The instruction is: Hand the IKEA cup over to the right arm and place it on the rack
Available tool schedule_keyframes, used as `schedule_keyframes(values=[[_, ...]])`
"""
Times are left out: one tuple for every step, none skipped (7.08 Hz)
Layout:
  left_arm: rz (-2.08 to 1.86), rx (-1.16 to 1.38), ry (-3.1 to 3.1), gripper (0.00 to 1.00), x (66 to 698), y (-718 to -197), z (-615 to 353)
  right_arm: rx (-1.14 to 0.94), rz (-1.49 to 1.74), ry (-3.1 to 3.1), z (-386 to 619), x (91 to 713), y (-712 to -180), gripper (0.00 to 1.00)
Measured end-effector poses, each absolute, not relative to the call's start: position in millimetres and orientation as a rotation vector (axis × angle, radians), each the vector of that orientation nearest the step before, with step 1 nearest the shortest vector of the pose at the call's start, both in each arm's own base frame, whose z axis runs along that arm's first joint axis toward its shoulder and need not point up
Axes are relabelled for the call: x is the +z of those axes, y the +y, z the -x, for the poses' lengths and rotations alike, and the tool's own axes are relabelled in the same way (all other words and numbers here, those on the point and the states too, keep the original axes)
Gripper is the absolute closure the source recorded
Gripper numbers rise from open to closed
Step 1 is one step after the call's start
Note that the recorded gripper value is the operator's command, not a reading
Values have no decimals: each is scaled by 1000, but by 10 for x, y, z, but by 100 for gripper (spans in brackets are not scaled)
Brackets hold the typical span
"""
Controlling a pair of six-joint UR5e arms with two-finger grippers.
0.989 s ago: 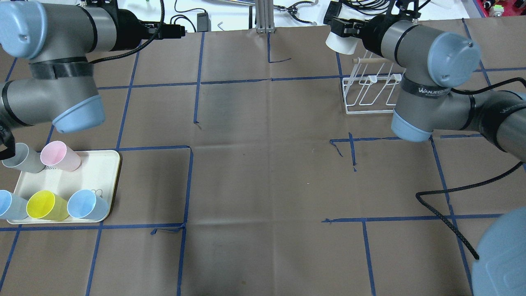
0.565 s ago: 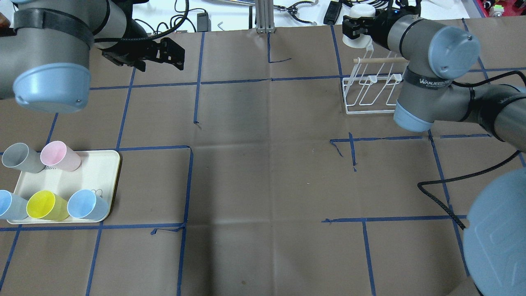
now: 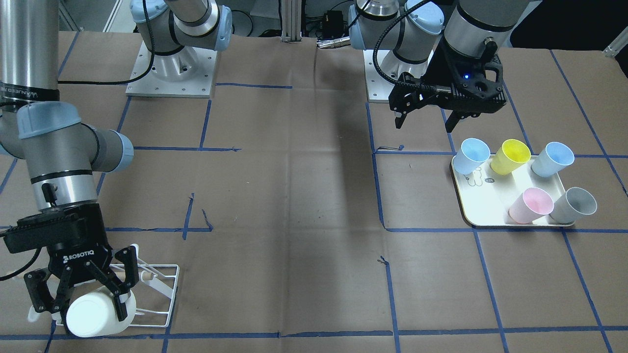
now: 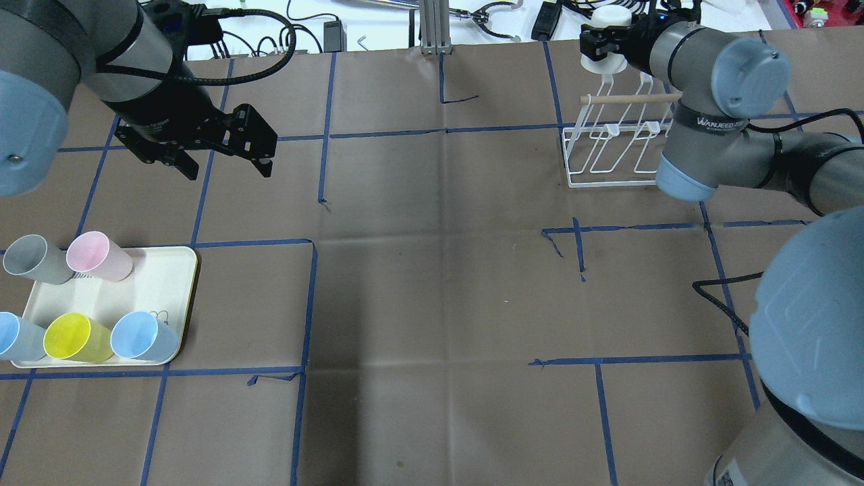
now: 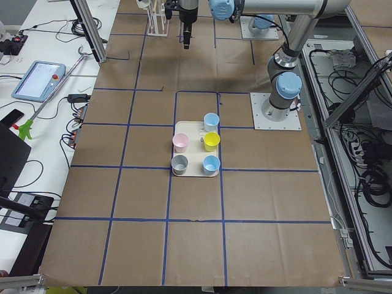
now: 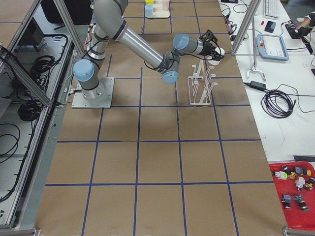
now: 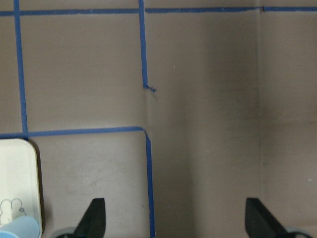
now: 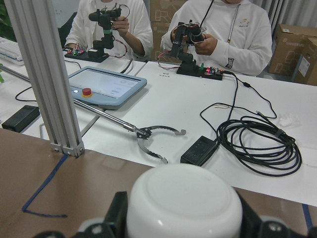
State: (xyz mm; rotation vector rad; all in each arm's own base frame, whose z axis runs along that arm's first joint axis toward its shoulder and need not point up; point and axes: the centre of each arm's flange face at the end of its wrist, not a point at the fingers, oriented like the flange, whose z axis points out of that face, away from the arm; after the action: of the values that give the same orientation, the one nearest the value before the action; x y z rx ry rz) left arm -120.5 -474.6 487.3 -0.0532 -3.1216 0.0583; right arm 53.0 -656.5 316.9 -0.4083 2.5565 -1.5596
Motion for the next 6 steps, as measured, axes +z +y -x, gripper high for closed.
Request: schedule_keyframes(values=[[56,28,-3149,1,4797,-4654,1079,-1549,398,2564,-477,3097,-6599,87],[66,3,-3158,1,4697,-4509,852,-1538,392,2568,-455,3020,-6618,77],[79,-22,-3157,1,4571,-4344,542,-1542,392,2567,-448,2958,-6623,73],[84,-44,-3151,1,4425,-4177,185,-1543,392,2567,-450,2889,-6602,36],[91,-57,-3145,1,4281,-4021,-159,-1529,388,2573,-455,2815,-6567,1],[98,-66,-3139,1,4140,-3860,-477,-1513,376,2577,-459,2764,-6543,0]])
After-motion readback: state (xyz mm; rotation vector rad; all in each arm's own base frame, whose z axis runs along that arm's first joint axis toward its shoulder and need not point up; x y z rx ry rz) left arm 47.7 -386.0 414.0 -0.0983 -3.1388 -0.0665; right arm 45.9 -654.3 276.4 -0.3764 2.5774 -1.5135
